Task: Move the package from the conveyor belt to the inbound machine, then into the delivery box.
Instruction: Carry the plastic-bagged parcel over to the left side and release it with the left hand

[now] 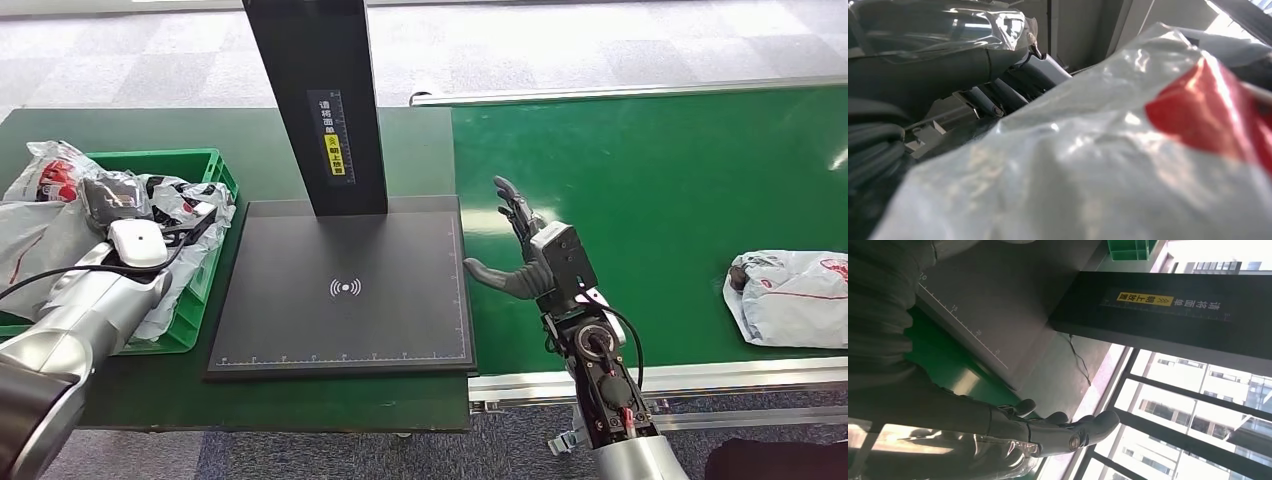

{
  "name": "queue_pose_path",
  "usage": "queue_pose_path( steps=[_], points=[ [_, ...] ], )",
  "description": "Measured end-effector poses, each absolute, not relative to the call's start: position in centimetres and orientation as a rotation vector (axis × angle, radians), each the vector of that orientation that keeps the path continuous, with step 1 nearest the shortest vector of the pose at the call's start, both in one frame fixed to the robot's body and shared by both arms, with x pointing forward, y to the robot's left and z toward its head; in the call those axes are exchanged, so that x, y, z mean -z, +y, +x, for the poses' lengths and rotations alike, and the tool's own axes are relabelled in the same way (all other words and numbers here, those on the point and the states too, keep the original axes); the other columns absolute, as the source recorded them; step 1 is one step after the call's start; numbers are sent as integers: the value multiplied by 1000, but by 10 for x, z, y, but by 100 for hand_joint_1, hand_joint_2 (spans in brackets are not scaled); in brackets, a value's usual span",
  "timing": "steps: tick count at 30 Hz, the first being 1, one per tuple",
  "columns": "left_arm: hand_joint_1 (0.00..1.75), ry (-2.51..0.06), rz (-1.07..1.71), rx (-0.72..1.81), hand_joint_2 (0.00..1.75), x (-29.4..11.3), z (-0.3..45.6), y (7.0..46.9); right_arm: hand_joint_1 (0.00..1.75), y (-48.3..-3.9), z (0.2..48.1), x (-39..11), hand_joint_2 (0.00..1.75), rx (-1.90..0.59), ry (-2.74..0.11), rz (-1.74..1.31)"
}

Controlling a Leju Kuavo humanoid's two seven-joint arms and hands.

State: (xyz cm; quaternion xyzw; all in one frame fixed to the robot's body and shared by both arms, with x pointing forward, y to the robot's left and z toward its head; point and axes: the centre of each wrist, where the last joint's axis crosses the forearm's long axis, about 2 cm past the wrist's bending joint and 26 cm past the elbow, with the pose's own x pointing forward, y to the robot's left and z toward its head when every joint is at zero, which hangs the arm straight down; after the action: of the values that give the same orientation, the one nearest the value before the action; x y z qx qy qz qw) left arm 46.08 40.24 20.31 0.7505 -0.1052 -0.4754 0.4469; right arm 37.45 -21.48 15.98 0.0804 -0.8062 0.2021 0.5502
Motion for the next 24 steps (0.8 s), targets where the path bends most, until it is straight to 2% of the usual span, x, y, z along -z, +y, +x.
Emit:
queue_pose_path(
  steps=[1, 2, 5, 6, 13, 18, 21, 24],
  points=[
    [174, -254, 1864, 1187, 175, -202, 460, 403, 0, -215, 374, -160, 175, -479, -1908, 190],
    [154, -248, 1869, 1195, 175, -202, 460, 404, 0, -215, 374, -160, 175, -481, -1908, 191],
    [25, -254, 1883, 1198, 44, -199, 458, 408, 0, -214, 374, -160, 175, -490, -1906, 199],
    [1, -270, 1893, 1193, 0, -198, 456, 410, 0, -213, 374, -160, 175, -494, -1905, 203],
    [0, -651, 2036, 1052, 0, -182, 440, 424, 0, -207, 375, -163, 175, -528, -1908, 233],
    [0, -1044, 1965, 974, 0, -173, 429, 402, 0, -197, 380, -172, 175, -554, -1928, 261],
    [0, -1467, 1809, 983, 0, -204, 429, 382, 0, -193, 383, -175, 175, -567, -1933, 275],
    [0, -1916, 1765, 909, 0, -252, 424, 401, 0, -188, 385, -176, 175, -580, -1933, 290]
  ],
)
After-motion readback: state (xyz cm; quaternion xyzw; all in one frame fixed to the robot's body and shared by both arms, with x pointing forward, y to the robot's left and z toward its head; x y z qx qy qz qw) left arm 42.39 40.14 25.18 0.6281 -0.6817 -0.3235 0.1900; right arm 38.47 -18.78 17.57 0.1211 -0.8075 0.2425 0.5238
